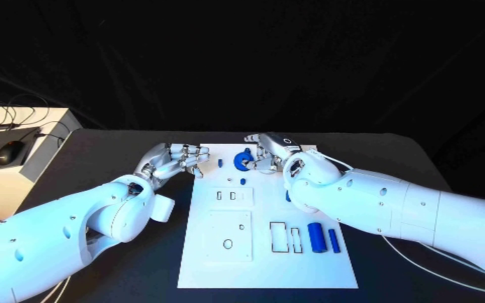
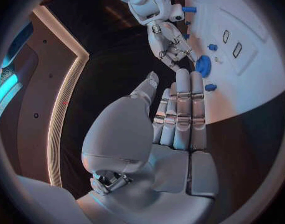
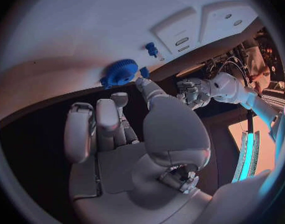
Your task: Assemble the parts on the task board
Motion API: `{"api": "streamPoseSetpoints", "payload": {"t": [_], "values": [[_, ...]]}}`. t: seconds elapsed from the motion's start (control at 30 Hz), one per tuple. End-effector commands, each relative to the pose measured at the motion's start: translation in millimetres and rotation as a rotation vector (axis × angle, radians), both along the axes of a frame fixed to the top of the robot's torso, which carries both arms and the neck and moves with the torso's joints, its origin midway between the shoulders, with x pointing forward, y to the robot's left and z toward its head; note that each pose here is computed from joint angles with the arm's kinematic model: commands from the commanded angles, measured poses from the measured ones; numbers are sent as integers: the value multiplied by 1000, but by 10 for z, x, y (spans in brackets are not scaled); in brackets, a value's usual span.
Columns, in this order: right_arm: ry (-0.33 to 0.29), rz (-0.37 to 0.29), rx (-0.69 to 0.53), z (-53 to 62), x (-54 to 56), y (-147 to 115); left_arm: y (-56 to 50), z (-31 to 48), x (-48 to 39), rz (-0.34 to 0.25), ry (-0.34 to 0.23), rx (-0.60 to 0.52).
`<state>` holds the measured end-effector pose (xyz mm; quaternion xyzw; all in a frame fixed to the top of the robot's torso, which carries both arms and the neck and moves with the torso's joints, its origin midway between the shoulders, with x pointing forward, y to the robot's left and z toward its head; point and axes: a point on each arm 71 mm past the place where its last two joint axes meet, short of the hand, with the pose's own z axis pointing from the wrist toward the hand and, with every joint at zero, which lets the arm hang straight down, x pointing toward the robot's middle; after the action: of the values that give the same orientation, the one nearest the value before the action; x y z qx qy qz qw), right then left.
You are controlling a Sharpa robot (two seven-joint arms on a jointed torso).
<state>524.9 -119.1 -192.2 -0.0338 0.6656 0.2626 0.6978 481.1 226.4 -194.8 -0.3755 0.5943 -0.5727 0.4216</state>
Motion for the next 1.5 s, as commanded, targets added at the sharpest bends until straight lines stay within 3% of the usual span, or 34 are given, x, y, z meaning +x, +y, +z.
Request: {"api": "streamPoseSetpoints", "payload": {"t": [0.03,0.83,1.5], "values": [[38,8,-22,-85,-20,40,-22,7,-2,-17,-7,-8],[79,63,-37,-132,-72,127,-17,6,0,-15,-6,-7],[124,71,-72,-207,-60,152,-9,6,0,-12,-6,-5]]}}
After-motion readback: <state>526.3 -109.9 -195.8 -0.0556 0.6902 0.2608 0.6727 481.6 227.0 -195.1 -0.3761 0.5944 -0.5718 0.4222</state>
